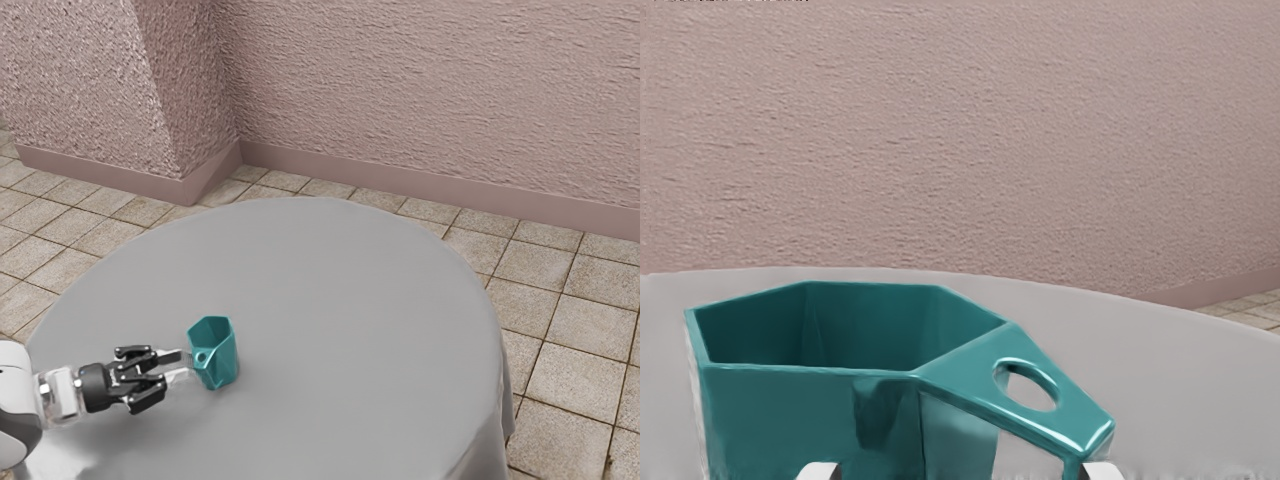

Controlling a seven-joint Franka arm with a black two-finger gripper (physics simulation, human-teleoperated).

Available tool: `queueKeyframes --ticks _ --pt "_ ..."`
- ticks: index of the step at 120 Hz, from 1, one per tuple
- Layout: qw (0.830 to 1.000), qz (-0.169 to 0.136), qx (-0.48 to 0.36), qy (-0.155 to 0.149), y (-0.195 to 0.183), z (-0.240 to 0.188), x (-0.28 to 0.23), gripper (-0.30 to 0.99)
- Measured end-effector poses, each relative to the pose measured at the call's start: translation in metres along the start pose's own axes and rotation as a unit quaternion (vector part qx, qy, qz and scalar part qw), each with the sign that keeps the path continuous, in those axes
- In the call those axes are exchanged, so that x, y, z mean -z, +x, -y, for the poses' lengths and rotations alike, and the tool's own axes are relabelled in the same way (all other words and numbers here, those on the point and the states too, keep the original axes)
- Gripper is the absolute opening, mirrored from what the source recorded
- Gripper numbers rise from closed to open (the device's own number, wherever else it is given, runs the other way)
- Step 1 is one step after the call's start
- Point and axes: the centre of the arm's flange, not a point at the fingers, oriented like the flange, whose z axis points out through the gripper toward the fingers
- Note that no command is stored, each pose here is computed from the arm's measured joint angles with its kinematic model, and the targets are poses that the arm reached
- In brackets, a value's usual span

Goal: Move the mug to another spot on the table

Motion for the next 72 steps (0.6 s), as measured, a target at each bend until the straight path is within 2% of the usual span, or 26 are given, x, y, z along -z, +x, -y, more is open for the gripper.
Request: queueKeyframes --ticks 12,23,28,35,39,42,48,53,58,62,66,72 --pt "1.0 -0.006 -0.01 0.015 0.008 0.012 0.016 0.28" --pt "0.996 -0.028 -0.076 0.021 0.056 0.04 0.04 0.33" --pt "0.991 -0.012 -0.134 0.006 0.083 0.064 0.056 0.37" --pt "0.971 0.043 -0.234 -0.038 0.127 0.105 0.076 0.44" --pt "0.947 0.087 -0.299 -0.076 0.16 0.129 0.082 0.48" --pt "0.923 0.124 -0.348 -0.11 0.19 0.144 0.083 0.5" --pt "0.867 0.193 -0.425 -0.173 0.253 0.162 0.071 0.54" --pt "0.812 0.248 -0.477 -0.227 0.318 0.161 0.043 0.57" --pt "0.758 0.295 -0.515 -0.271 0.391 0.141 0.0 0.59" --pt "0.724 0.328 -0.529 -0.298 0.44 0.113 -0.036 0.61" --pt "0.698 0.357 -0.533 -0.319 0.48 0.078 -0.073 0.62" --pt "0.675 0.393 -0.523 -0.341 0.521 0.021 -0.125 0.63"
